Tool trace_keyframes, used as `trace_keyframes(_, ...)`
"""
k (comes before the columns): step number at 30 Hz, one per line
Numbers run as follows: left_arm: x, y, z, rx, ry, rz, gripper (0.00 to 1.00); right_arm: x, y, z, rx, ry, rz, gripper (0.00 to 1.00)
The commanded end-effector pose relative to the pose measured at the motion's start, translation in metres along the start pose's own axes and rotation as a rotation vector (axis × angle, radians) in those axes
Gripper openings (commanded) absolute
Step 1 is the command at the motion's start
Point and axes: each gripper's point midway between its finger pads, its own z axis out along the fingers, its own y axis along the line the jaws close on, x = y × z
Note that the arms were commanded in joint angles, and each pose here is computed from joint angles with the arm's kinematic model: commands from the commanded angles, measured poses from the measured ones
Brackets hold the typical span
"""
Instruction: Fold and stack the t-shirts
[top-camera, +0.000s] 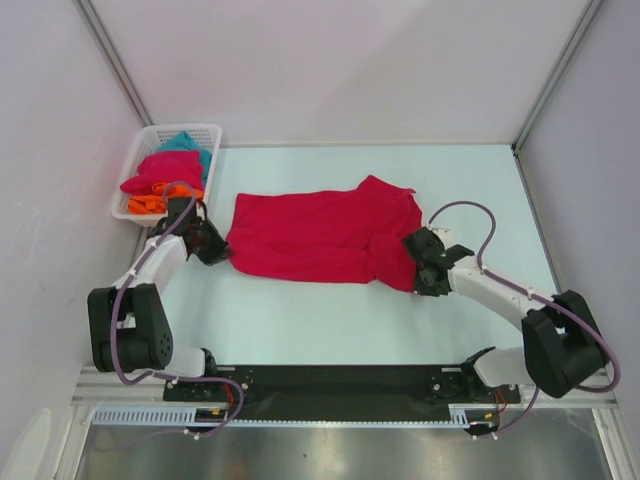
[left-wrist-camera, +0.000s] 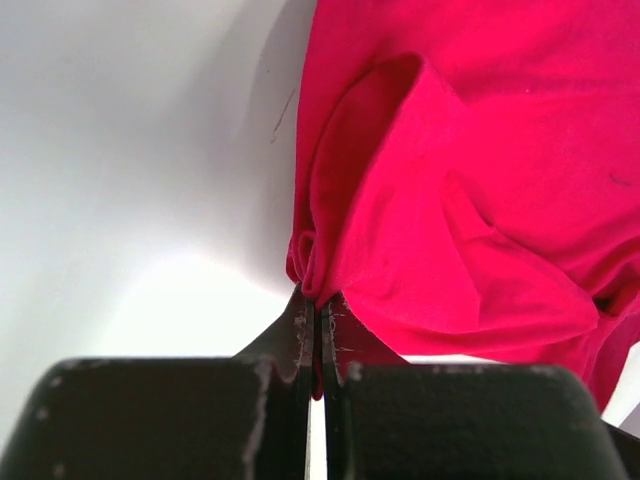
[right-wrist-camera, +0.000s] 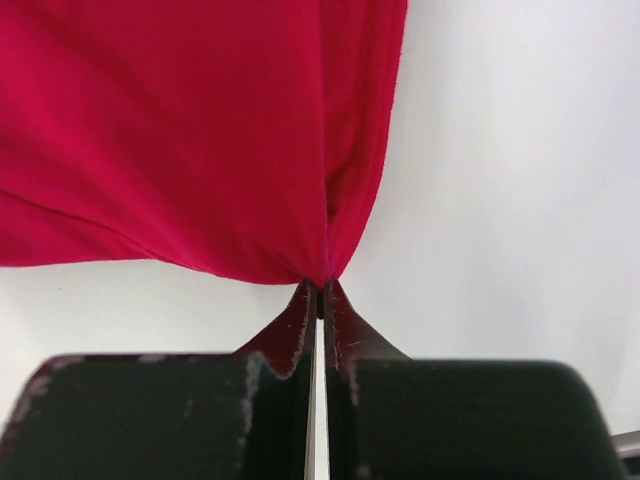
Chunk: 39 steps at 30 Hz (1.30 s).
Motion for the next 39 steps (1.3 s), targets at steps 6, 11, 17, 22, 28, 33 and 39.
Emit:
trace_keyframes(6, 0.0, 0.004, -0.024, -0.002, -0.039, 0.043, 0.0, -0.028, -0.021, -0.064, 0.029, -0.136, 0.115, 0.0)
trace_keyframes(11, -0.001, 0.009, -0.031, -0.01, -0.042, 0.038, 0.0, -0.032, -0.041, -0.076, 0.086, -0.179, 0.18, 0.0)
trace_keyframes(17, -0.007, 0.026, -0.042, -0.031, -0.062, 0.036, 0.0, -0.034, -0.052, -0.077, 0.143, -0.191, 0.218, 0.02)
trace_keyframes(22, -0.011, 0.038, -0.049, -0.041, -0.068, 0.016, 0.0, -0.033, -0.053, -0.076, 0.155, -0.179, 0.207, 0.02)
trace_keyframes(28, -0.01, 0.04, -0.05, -0.028, -0.062, 0.022, 0.0, -0.033, -0.052, -0.078, 0.154, -0.169, 0.203, 0.02)
trace_keyframes(33, -0.009, 0.038, -0.053, -0.014, -0.056, 0.03, 0.06, -0.031, -0.049, -0.079, 0.134, -0.162, 0.191, 0.06)
trace_keyframes(39, -0.011, 0.037, -0.057, 0.001, -0.056, 0.04, 0.3, -0.029, -0.043, -0.082, 0.108, -0.139, 0.175, 0.47)
